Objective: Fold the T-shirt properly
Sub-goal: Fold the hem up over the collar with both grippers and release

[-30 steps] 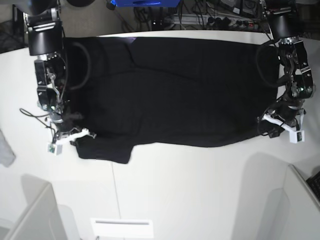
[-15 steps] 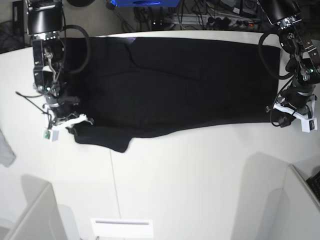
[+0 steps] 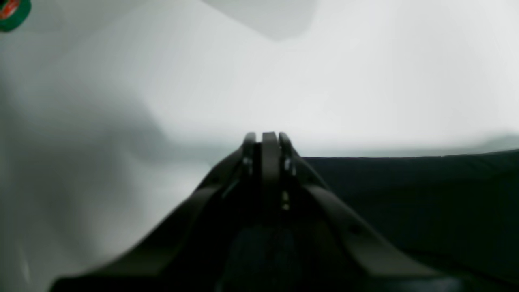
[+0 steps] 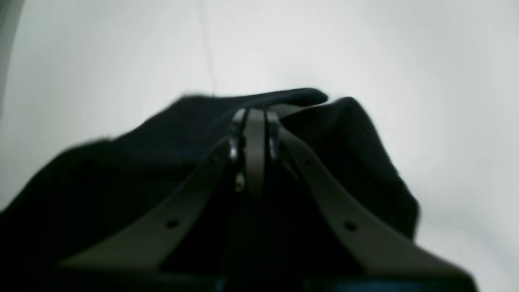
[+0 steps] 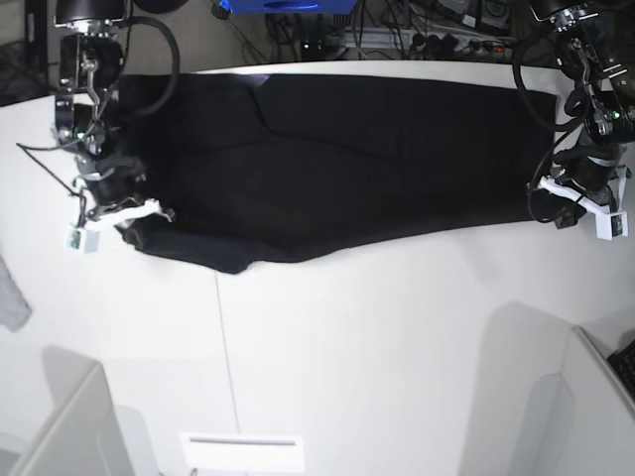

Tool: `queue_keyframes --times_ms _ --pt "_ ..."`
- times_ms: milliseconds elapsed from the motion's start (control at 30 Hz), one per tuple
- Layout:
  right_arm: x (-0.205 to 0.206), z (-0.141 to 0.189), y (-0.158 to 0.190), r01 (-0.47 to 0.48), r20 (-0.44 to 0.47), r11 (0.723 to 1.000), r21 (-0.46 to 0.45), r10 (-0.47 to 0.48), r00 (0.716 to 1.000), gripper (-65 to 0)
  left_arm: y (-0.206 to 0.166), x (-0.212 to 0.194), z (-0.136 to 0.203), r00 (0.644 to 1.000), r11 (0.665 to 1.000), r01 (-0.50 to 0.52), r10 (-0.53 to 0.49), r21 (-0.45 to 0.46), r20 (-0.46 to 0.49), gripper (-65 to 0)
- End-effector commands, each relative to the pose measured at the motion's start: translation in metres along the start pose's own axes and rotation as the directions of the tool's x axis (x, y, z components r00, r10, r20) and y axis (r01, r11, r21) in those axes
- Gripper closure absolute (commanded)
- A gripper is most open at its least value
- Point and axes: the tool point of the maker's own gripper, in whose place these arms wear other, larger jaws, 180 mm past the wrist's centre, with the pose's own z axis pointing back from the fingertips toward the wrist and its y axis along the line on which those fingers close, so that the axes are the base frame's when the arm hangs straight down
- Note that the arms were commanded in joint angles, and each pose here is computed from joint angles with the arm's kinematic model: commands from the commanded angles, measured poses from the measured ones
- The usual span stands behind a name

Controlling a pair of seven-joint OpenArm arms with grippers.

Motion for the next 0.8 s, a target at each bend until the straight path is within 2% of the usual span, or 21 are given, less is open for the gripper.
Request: queue_keyframes --times_ms 0,200,300,500,600,767 --pt "0.013 0.006 0.003 0.003 0.036 1.000 0.013 -0.003 0.999 0.0 0.001 0.014 0.004 0.999 1.000 0.021 -0.021 -0.001 0.046 0.0" --pt "-0.005 0.015 -0.005 0.039 -0.021 0.999 -0.012 -0.039 0.999 0.0 0.005 0.006 0.008 0.999 1.000 0.025 -0.025 0.008 0.026 0.0" --pt "-0.012 0.019 -0.010 0.043 -0.035 0.999 -0.025 -0.044 0.998 0.0 0.010 0.013 0.016 0.998 0.999 0.041 -0.042 0.020 0.050 0.0" --pt "-0.004 0.037 -0.017 0.036 -0.002 0.998 -0.045 -0.036 0.999 0.0 0.018 0.010 0.022 0.996 0.997 0.075 -0.077 0.026 0.045 0.0" --pt "-0.011 0.043 -0.016 0.032 -0.017 0.999 -0.042 -0.033 0.999 0.0 0.020 0.002 0.025 0.997 0.996 0.080 -0.081 0.029 0.022 0.0" --pt "-0.020 0.053 -0.023 0.142 -0.036 0.990 -0.027 -0.143 0.989 0.0 0.018 -0.005 0.027 0.994 0.994 0.110 -0.110 0.013 0.005 0.0"
